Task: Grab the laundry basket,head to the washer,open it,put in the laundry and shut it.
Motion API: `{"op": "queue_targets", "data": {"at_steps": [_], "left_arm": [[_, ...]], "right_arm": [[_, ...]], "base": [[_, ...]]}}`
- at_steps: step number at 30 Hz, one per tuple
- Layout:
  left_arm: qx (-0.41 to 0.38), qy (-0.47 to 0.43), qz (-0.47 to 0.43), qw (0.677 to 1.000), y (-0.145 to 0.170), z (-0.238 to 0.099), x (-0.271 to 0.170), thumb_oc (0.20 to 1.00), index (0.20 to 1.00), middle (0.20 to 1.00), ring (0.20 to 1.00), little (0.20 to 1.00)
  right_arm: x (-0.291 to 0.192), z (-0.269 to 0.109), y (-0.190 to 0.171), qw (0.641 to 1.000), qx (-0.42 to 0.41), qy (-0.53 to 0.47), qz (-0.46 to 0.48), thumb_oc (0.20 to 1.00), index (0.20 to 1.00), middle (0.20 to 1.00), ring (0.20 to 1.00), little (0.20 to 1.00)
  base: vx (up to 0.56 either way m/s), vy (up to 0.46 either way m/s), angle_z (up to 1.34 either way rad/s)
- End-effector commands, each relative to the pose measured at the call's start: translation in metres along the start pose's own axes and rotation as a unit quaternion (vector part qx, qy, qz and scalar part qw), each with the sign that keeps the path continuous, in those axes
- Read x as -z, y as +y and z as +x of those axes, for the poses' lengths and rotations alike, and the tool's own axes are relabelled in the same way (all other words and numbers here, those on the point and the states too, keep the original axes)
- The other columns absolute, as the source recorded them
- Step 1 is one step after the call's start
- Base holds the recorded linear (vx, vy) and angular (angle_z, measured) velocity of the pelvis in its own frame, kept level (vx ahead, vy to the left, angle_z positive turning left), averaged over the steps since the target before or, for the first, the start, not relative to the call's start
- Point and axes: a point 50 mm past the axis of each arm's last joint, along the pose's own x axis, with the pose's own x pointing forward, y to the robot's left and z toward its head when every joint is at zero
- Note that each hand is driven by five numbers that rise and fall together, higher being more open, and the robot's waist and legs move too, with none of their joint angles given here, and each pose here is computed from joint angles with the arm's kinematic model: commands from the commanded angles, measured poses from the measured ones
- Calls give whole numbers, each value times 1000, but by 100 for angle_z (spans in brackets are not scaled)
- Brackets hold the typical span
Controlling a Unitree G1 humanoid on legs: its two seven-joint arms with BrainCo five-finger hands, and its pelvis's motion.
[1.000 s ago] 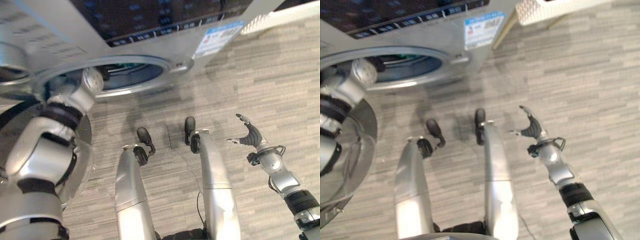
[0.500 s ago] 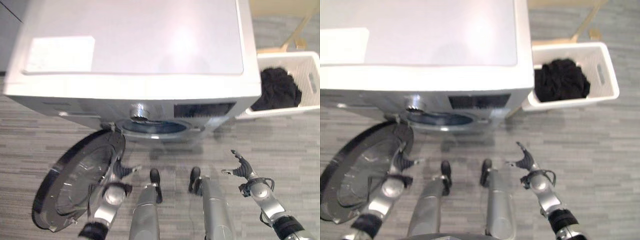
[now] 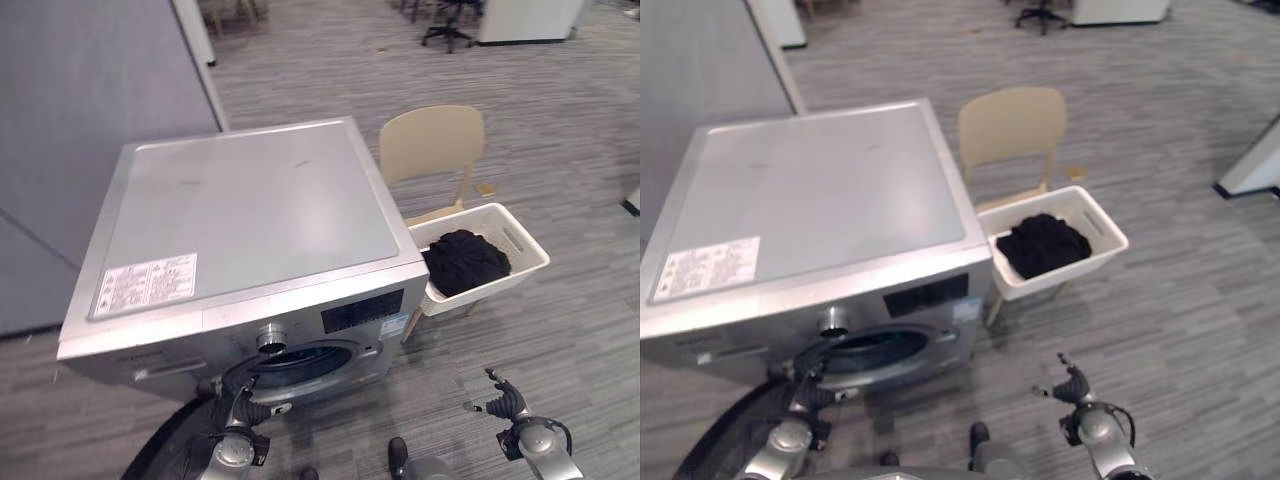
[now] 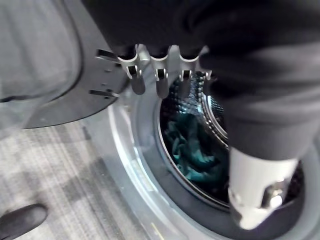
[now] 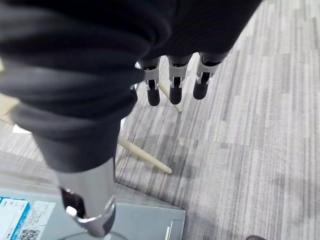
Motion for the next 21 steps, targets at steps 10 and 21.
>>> {"op": "queue_targets", "data": {"at_steps": [10,21], "left_arm": [[-32,-18,67,997,25,5,-8,1000,1000,1000,1000,1000],[7,-4,25,1000,-4,-5,6,1000,1000,1000,1000,1000]], "right_arm": [[-22,9,-11,999,38,-34,19,1000,1000,1000,1000,1000],[-19,5,-26,998,47,-38,-26,1000,1000,1000,1000,1000]], "base": [[-64,-65,-143],[101,-179,-93]]}}
